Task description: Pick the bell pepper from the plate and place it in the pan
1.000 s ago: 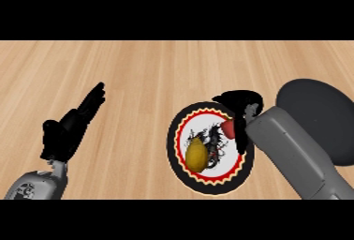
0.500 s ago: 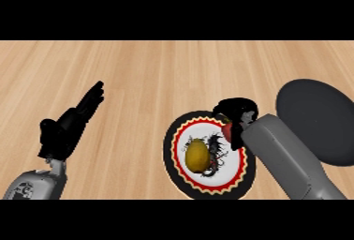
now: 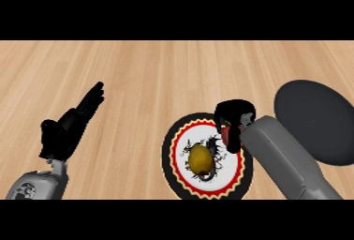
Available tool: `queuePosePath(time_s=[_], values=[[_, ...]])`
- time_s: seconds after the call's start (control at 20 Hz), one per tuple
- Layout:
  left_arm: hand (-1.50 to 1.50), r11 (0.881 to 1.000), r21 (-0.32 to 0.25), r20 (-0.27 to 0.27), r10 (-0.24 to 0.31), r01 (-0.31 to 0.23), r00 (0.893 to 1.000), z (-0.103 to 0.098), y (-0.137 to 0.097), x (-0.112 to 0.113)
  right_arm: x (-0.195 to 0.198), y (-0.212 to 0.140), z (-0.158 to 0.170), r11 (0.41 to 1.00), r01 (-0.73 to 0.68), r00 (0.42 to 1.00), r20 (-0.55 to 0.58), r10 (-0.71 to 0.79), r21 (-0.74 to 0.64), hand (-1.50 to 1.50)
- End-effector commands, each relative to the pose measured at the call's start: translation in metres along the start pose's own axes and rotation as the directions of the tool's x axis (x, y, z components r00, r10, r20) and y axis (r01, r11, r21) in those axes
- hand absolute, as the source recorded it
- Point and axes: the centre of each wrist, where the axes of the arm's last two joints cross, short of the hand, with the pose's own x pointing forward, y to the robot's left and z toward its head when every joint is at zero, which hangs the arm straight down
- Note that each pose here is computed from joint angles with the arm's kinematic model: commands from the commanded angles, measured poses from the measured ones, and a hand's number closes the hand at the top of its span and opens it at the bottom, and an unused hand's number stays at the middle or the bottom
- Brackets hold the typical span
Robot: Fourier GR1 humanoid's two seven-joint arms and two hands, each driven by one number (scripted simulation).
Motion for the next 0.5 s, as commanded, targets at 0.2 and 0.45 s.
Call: queuePosePath(time_s=[0.2, 0.45], values=[[0.00, 1.000, 0.026, -0.019, 0.000, 0.000, 1.000, -0.006, -0.007, -0.001, 0.004, -0.002, 0.018, 0.991, 0.042, 0.996, 0.078, -0.032, -0.126, 1.50], [0.00, 1.000, 0.020, -0.017, 0.000, 0.001, 1.000, 0.009, 0.007, -0.017, 0.031, -0.006, 0.049, 0.913, 0.172, 0.984, 0.018, -0.178, -0.371, 1.50]])
